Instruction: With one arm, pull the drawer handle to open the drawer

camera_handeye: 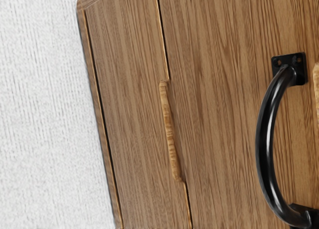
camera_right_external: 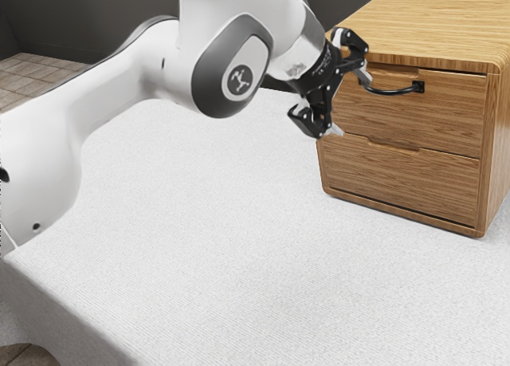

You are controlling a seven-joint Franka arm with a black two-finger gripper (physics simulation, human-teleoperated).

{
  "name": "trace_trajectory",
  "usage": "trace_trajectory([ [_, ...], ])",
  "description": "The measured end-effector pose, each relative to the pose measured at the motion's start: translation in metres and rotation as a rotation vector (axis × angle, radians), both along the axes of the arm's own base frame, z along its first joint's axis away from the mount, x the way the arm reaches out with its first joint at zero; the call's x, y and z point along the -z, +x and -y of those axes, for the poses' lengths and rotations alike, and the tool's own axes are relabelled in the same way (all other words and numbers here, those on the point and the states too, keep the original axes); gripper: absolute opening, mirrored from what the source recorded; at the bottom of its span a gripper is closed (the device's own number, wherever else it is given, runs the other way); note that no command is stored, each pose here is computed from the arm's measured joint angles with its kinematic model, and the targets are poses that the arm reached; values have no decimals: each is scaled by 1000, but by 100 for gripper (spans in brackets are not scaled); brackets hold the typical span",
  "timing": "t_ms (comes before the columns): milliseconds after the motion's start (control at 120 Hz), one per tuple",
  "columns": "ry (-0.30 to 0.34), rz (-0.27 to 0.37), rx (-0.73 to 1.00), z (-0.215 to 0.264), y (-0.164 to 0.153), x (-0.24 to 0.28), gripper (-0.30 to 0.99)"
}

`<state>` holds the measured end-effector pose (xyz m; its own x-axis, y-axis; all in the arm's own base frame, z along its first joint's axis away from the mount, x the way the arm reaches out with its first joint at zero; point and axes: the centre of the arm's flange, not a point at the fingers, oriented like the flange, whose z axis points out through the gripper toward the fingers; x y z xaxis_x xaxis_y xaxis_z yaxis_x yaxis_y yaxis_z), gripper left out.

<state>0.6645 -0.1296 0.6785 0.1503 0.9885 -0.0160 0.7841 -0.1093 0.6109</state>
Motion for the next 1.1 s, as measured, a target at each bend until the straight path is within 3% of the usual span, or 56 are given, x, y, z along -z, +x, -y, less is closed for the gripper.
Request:
trace_trajectory([
  [200, -34, 44, -66, 7, 25, 1, 69],
  [617, -86, 45, -203, -29, 47, 13, 69],
  [1100, -124, 31, -215, -7, 62, 32, 69],
])
